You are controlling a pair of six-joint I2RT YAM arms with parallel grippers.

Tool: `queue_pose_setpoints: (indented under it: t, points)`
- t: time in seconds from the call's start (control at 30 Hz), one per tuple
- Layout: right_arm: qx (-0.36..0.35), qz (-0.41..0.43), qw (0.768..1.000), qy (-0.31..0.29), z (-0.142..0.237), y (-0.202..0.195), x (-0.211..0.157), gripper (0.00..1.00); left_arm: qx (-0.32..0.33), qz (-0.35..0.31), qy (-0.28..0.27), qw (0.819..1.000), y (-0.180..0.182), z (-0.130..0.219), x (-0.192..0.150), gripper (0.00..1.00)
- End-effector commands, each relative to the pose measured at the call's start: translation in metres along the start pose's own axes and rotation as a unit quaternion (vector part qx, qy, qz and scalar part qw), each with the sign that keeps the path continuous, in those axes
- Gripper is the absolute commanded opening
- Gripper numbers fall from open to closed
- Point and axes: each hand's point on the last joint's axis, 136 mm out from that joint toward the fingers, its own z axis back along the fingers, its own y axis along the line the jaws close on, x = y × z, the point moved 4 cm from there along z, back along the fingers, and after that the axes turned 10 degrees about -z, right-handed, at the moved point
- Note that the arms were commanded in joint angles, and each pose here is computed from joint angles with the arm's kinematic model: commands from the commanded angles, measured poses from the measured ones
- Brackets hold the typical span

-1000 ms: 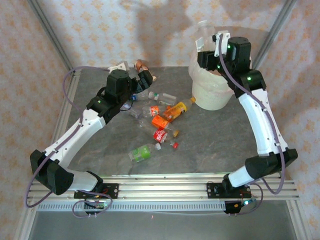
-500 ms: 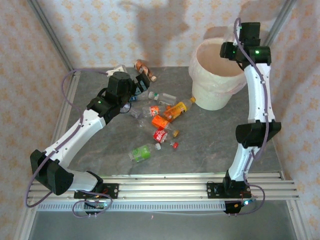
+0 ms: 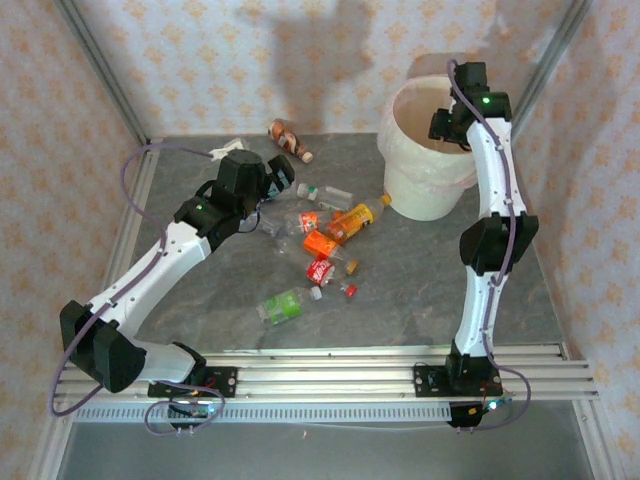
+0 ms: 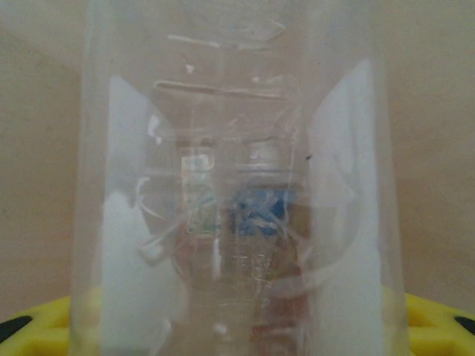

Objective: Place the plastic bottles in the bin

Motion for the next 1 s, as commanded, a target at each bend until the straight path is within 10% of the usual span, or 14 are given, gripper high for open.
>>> queue_pose_setpoints:
  t: [0.0, 0.33, 0.97]
  points:
    - [0.000, -0.017, 1.000, -0.003, 0.001, 0.000, 0.004, 0.52, 0.028, 0.007, -0.006, 1.000, 0.011, 0.002, 0.002, 1.00]
    - [-0.020, -0.044, 0.996, -0.070, 0.047, -0.010, 0.020, 0.85, 0.037, 0.010, 0.003, 0.999, 0.013, -0.005, -0.002, 1.00]
    - [0.114, -0.041, 0.974, -0.192, 0.140, 0.013, 0.007, 0.93, 0.062, 0.024, 0.032, 0.997, 0.019, -0.023, -0.014, 1.00]
